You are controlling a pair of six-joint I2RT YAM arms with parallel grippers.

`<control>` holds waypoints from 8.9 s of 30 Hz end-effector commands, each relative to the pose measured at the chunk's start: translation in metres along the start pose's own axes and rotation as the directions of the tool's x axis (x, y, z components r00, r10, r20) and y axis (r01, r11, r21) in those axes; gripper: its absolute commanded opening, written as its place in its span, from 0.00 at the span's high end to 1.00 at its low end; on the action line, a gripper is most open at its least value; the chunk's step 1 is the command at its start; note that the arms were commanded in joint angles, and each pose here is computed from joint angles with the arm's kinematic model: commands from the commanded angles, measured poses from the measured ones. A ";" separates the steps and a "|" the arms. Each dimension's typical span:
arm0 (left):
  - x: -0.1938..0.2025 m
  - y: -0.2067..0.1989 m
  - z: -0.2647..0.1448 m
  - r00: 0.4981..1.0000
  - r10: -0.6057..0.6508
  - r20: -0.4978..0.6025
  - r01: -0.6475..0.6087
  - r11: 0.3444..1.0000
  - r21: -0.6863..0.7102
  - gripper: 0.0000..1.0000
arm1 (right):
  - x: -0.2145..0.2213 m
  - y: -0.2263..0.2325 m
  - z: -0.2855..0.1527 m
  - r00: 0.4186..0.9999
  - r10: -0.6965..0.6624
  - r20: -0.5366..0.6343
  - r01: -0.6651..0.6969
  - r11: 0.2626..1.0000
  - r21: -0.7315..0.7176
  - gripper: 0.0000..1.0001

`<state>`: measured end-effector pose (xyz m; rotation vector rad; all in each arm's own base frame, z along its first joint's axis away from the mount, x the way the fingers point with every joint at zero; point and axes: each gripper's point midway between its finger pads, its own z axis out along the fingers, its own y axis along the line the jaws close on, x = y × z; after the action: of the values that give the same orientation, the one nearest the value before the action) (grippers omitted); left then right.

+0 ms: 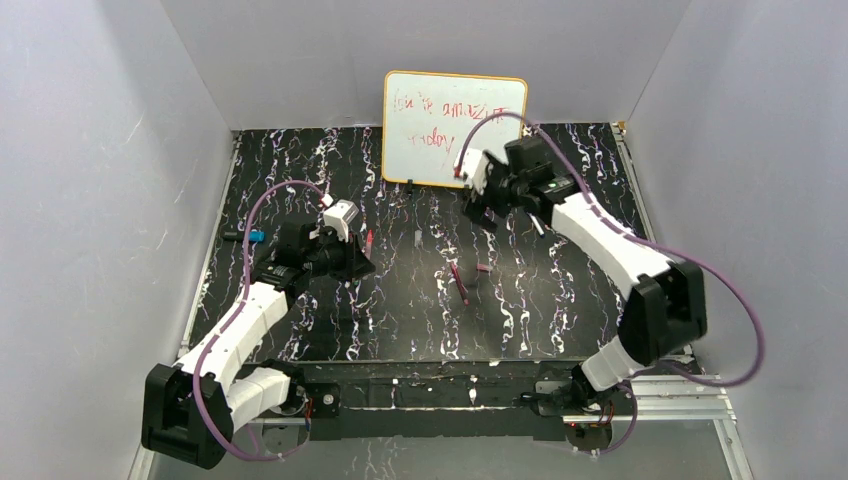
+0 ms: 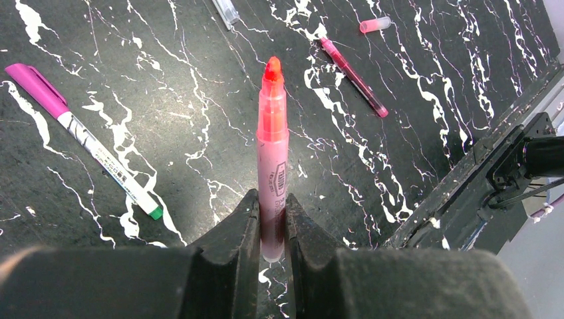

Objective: Insert the pens into the pen caps

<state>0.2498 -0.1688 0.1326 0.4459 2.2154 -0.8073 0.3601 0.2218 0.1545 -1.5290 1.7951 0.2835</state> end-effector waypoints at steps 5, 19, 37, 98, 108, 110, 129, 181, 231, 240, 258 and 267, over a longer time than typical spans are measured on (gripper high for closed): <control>-0.016 -0.007 -0.008 0.999 0.030 0.043 -0.030 1.000 0.002 1.00 | -0.078 -0.039 -0.069 0.613 0.712 0.344 -0.780 0.615 0.115 0.01; -0.020 -0.010 -0.012 0.998 0.033 0.057 -0.033 0.999 -0.001 1.00 | 0.081 0.061 -0.067 -0.625 0.585 0.517 -0.418 -0.810 0.411 0.04; -0.023 -0.022 -0.015 0.996 0.044 0.077 -0.047 0.998 0.040 1.00 | 0.088 0.061 -0.010 -0.729 0.309 0.611 -0.118 -0.936 0.332 0.41; -0.012 -0.016 -0.008 1.000 0.014 0.021 -0.015 1.000 0.024 1.00 | 0.063 0.020 0.015 -0.400 0.744 0.535 -0.625 -0.648 0.435 0.96; -0.009 -0.057 -0.022 0.998 0.012 0.062 -0.026 0.973 0.229 1.00 | -0.061 -0.015 -0.019 0.024 0.861 0.508 -0.985 -0.068 0.161 0.99; -0.009 -0.062 -0.025 0.997 0.012 0.074 -0.031 0.967 0.253 1.00 | -0.078 -0.014 -0.026 0.053 0.857 0.512 -0.994 -0.002 0.106 0.99; -0.010 -0.083 -0.026 0.994 0.005 0.106 -0.045 0.921 0.387 1.00 | -0.212 0.029 -0.035 0.379 0.798 0.468 -0.877 0.471 -0.092 0.99; -0.012 -0.076 -0.022 0.994 -0.005 0.106 -0.033 0.935 0.353 1.00 | -0.247 0.090 -0.050 0.439 0.781 0.444 -0.784 0.574 -0.235 0.99; -0.012 -0.074 -0.022 0.995 -0.004 0.104 -0.032 0.939 0.343 1.00 | -0.228 0.105 -0.021 0.428 0.799 0.421 -0.807 0.548 -0.220 0.99; -0.012 -0.074 -0.021 0.995 -0.006 0.100 -0.029 0.938 0.344 1.00 | -0.229 0.102 -0.022 0.421 0.796 0.435 -0.808 0.547 -0.220 0.99; -0.012 -0.074 -0.021 0.995 -0.005 0.103 -0.031 0.940 0.340 1.00 | -0.228 0.110 -0.018 0.423 0.809 0.408 -0.801 0.544 -0.248 0.99; -0.012 -0.072 -0.021 0.995 -0.002 0.103 -0.032 0.943 0.332 1.00 | -0.216 0.132 -0.009 0.438 0.840 0.320 -0.805 0.525 -0.276 0.99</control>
<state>0.2081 -0.2075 0.1728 0.5342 2.0237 -1.1825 0.2525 0.4132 0.2643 -0.3718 2.0167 1.0368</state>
